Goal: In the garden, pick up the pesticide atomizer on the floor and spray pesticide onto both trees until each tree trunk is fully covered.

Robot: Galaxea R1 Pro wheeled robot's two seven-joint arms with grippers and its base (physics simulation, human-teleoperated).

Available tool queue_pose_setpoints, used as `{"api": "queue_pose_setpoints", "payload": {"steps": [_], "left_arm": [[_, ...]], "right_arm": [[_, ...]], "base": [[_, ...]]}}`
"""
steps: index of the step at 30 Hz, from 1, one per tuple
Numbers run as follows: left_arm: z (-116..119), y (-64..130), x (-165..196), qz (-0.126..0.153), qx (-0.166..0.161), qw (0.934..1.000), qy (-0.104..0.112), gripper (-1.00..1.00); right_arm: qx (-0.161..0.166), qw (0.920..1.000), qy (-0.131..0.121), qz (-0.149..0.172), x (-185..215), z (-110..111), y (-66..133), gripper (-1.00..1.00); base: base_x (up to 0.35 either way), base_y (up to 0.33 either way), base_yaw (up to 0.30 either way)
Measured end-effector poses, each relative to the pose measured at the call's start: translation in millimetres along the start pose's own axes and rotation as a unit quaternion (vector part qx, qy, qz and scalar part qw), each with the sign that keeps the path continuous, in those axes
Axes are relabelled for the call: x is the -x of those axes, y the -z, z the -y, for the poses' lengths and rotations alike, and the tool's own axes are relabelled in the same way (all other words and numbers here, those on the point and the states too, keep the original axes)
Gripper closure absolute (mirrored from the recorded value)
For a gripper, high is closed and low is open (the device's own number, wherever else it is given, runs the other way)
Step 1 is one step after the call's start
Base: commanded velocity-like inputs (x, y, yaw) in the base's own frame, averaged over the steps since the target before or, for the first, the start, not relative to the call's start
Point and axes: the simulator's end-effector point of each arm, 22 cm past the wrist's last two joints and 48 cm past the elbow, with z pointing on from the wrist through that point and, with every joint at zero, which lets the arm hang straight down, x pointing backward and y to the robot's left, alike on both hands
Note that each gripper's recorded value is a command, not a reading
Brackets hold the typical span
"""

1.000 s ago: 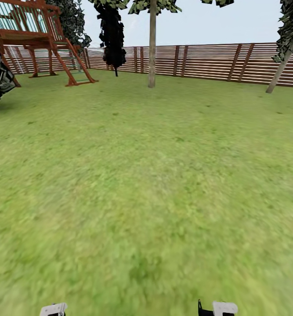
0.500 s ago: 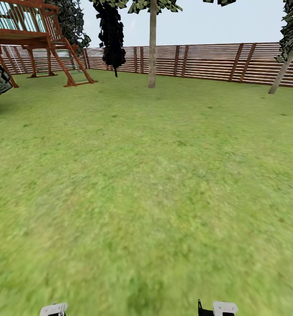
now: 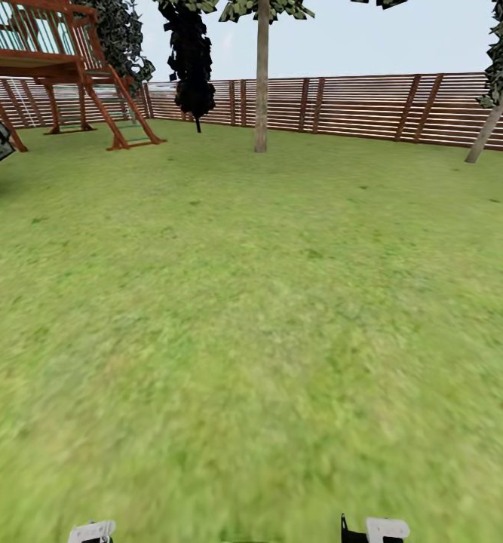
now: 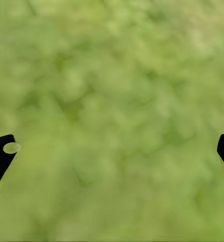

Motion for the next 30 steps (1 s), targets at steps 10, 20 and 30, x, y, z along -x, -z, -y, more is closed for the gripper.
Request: {"api": "queue_pose_setpoints", "payload": {"steps": [10,20,30], "left_arm": [[0.7,0.0,-0.4,-0.001,0.0,1.0,0.0,1.0],[1.1,0.0,-0.7,-0.001,-0.001,1.0,0.001,1.0],[1.7,0.0,-0.6,0.0,-0.001,1.0,0.001,1.0]], "right_arm": [[0.002,1.0,0.002,0.0,0.2,-0.2,-0.1,-1.0],[0.001,1.0,0.002,0.0,0.1,-0.1,-0.1,-1.0],[0.001,1.0,0.002,0.0,-0.3,0.0,0.1,-1.0]], "base": [[0.339,0.0,0.0],[0.339,0.0,0.0],[0.339,0.0,0.0]]}}
